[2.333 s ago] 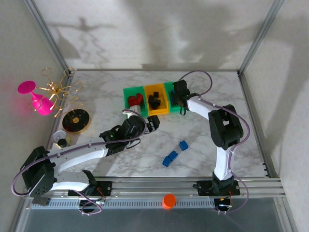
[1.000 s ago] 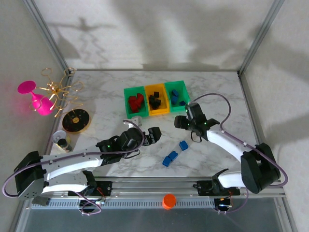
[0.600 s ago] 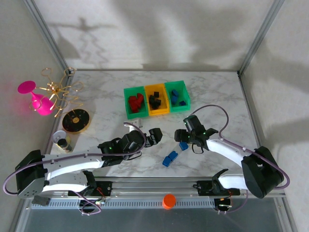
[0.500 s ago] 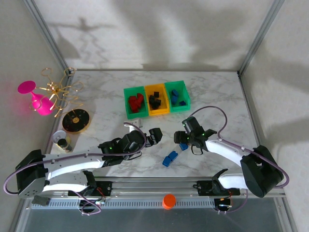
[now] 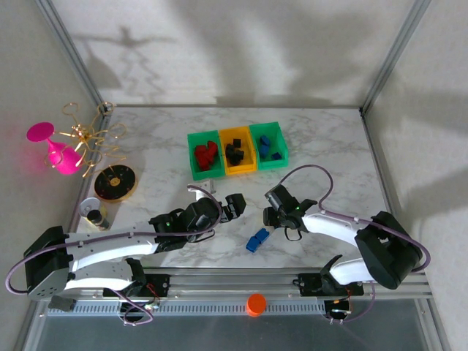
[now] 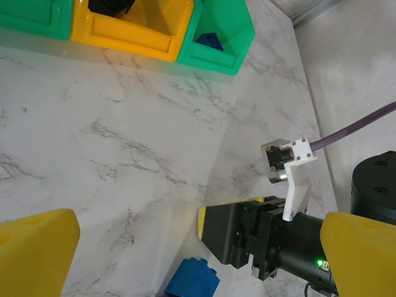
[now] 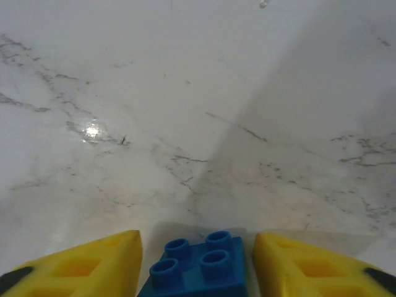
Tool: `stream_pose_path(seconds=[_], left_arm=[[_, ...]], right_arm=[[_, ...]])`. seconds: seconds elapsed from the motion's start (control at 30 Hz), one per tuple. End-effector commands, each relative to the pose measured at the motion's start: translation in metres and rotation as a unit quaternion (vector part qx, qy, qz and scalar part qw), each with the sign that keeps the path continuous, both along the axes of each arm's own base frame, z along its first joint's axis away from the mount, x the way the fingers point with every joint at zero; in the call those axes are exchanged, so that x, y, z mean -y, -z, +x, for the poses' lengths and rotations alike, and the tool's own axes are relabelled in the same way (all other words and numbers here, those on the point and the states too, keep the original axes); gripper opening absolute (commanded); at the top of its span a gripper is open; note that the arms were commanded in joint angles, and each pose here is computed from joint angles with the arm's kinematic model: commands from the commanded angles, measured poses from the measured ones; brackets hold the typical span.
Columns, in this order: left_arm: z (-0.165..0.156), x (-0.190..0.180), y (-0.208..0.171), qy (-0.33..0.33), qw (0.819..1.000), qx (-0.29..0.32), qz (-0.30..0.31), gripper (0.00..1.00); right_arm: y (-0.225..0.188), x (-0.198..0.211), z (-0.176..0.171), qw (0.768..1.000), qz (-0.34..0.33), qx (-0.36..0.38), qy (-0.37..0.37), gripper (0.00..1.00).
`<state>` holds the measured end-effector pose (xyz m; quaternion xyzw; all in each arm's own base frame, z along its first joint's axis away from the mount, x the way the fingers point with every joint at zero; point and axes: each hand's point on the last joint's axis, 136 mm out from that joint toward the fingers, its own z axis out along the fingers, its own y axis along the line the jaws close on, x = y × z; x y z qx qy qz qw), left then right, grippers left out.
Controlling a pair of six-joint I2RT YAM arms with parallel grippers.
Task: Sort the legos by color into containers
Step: Pick up the lego from the bottom-center of the table, then place the lego in the container.
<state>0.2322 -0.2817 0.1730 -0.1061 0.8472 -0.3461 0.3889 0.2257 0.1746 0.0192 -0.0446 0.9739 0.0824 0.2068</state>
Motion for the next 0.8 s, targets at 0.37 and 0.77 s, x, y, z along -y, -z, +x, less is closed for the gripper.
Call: stream_pose_path(seconds=[0.37, 0.77], left_arm=[[0.004, -0.001, -0.004, -0.008, 1.0, 0.013, 0.022, 1.0], [0.027, -0.006, -0.031, -0.024, 0.998, 0.044, 0.038, 1.0]], right_arm=[[-0.03, 0.001, 0.024, 0.998, -0.028, 0.055, 0.01, 0.3], [-0.104, 0.009, 0.131, 0.985, -0.011, 0.162, 0.062, 0.29]])
